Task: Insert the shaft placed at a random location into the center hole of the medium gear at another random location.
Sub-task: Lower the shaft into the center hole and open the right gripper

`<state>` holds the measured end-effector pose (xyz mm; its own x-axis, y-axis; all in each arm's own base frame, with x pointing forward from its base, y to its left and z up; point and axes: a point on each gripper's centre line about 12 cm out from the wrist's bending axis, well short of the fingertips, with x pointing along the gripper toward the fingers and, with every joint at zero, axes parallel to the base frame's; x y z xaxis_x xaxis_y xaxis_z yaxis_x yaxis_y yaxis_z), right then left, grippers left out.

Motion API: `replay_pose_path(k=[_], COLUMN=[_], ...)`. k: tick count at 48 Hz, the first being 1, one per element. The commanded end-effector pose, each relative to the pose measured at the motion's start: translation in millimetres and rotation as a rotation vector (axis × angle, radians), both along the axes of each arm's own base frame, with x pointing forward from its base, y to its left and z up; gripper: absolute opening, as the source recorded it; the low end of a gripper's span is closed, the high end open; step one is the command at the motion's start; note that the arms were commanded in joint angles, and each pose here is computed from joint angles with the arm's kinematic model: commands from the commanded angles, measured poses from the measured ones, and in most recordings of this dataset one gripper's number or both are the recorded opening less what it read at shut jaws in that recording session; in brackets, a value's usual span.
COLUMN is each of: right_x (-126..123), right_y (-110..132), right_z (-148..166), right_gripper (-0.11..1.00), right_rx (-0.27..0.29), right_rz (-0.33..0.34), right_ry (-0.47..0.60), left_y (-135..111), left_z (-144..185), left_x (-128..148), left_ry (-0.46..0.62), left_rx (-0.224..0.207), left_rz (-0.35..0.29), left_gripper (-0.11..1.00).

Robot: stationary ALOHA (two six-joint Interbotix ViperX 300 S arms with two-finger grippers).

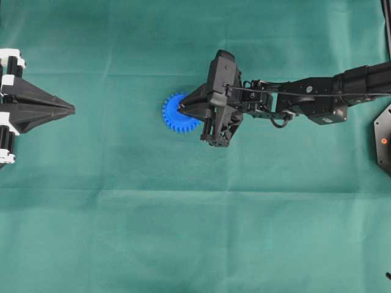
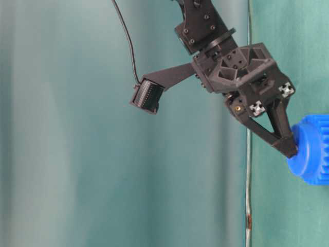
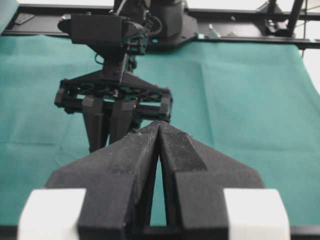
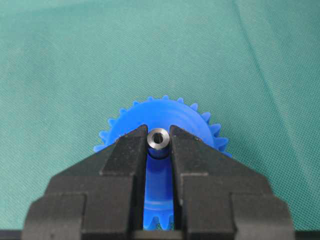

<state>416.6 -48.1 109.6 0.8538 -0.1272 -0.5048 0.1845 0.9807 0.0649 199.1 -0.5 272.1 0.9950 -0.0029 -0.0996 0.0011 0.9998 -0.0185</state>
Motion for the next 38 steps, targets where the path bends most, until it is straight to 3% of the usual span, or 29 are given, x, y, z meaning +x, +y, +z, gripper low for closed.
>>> replay_pose_path(k=[1,14,17,28,31,38], right_x=[8.1,7.9,7.9,7.9,7.7,8.1], right_y=[3.5,2.9,2.9,2.9,3.6,3.5], right_z=[14.9,14.7,14.7,14.8,14.5,15.6], right_gripper=[0.13,0.16,0.24,0.83,0.87,0.83], right_rx=[0.011,0.019,0.02,0.02,0.019,0.02], right_rz=[-0.002,-0.011,-0.012,-0.012,-0.01,-0.011], right_ry=[-0.056,-0.055,-0.055,-0.057,-0.056,-0.06], left_y=[0.6,0.6,0.6,0.6,0.6,0.6], left_z=[7.2,7.4,7.2,6.0,5.7,5.7], left_x=[2.6,2.7,2.6,2.5,2.5,2.5], left_ry=[-0.017,-0.018,-0.017,-0.011,-0.008,-0.008], left_rx=[0.001,0.001,0.001,0.002,0.002,0.002], left_rz=[0.003,0.003,0.003,0.003,0.003,0.003], left_gripper=[0.0,0.0,0.0,0.0,0.0,0.0])
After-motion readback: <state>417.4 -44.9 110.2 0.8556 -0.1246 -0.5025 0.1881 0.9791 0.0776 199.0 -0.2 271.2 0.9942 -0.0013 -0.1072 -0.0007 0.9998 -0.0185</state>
